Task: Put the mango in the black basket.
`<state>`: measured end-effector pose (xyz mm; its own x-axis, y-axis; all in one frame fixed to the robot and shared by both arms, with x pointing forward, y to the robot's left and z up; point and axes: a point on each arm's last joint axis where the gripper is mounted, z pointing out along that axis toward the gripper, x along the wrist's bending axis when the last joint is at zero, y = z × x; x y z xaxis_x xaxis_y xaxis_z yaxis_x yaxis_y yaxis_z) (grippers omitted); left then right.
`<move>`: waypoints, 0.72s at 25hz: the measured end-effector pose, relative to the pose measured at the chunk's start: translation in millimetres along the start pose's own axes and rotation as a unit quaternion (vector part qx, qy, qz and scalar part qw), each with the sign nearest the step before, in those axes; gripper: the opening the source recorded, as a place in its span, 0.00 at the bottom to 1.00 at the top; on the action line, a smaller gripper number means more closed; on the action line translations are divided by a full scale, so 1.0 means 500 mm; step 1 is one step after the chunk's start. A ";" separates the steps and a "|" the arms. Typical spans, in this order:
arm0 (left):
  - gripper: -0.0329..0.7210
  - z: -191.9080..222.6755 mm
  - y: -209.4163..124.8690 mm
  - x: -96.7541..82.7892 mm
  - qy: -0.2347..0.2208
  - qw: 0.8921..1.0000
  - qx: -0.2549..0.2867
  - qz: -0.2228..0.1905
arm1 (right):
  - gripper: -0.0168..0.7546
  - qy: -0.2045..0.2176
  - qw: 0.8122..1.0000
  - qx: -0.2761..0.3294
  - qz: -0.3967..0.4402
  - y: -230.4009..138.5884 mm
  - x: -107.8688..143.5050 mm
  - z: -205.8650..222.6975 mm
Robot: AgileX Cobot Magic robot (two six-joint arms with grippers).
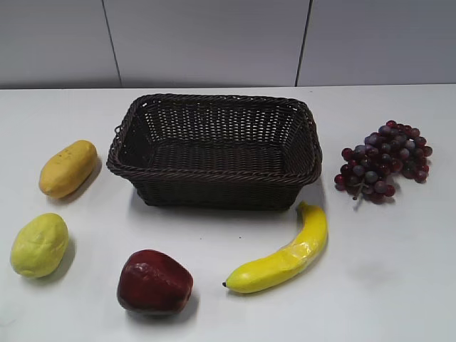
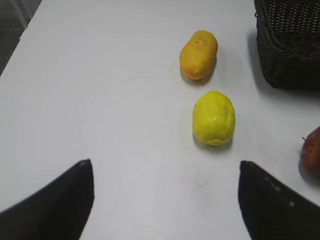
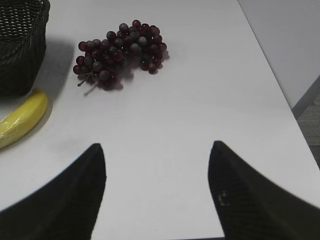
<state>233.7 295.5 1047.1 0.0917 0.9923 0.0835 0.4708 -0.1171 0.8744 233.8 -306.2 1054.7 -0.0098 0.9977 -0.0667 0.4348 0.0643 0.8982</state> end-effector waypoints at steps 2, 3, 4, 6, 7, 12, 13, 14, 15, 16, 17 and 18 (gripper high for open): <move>0.96 0.000 0.000 0.000 0.000 1.000 0.000 0.000 | 0.67 0.000 1.000 0.000 0.000 0.000 0.000 0.000; 0.96 0.000 0.000 0.000 0.000 1.000 0.000 0.000 | 0.67 0.000 1.000 0.000 0.000 0.000 0.000 0.000; 0.96 0.000 0.000 0.000 0.000 1.000 0.000 0.000 | 0.67 0.000 1.000 0.000 0.000 0.000 0.000 0.000; 0.96 0.000 0.000 0.000 0.000 1.000 0.000 0.000 | 0.67 0.000 1.000 0.000 0.000 0.000 0.000 0.000; 0.96 0.000 0.000 0.000 0.000 1.000 0.000 0.000 | 0.67 0.000 1.000 0.000 0.000 0.000 0.000 0.000; 0.95 0.000 0.000 0.000 0.000 1.000 0.000 0.000 | 0.67 0.000 1.000 0.000 0.000 0.000 0.000 0.000; 0.95 0.000 0.000 0.000 0.000 1.000 0.000 0.000 | 0.67 0.000 1.000 0.000 0.000 0.000 0.000 0.000; 0.95 0.000 0.000 0.000 0.000 1.000 0.000 0.000 | 0.67 0.000 1.000 0.000 0.000 0.000 0.000 0.000; 0.95 0.000 0.000 0.000 0.000 1.000 0.000 0.000 | 0.67 0.000 1.000 0.000 0.000 0.000 0.000 0.000; 0.95 0.000 0.000 0.000 0.000 1.000 0.000 0.000 | 0.67 0.000 1.000 0.000 0.000 0.000 0.000 0.000; 0.94 0.000 0.000 0.000 0.000 1.000 0.000 0.000 | 0.67 0.000 1.000 0.000 0.000 0.000 0.000 0.000; 0.94 0.000 0.000 0.000 0.000 1.000 0.000 0.000 | 0.67 0.000 1.000 0.000 0.000 0.000 0.000 0.000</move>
<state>233.7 295.5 1047.1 0.0917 0.9923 0.0835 0.4708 -0.1171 0.8744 233.8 -306.2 1054.7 -0.0098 0.9977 -0.0667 0.4348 0.0643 0.8982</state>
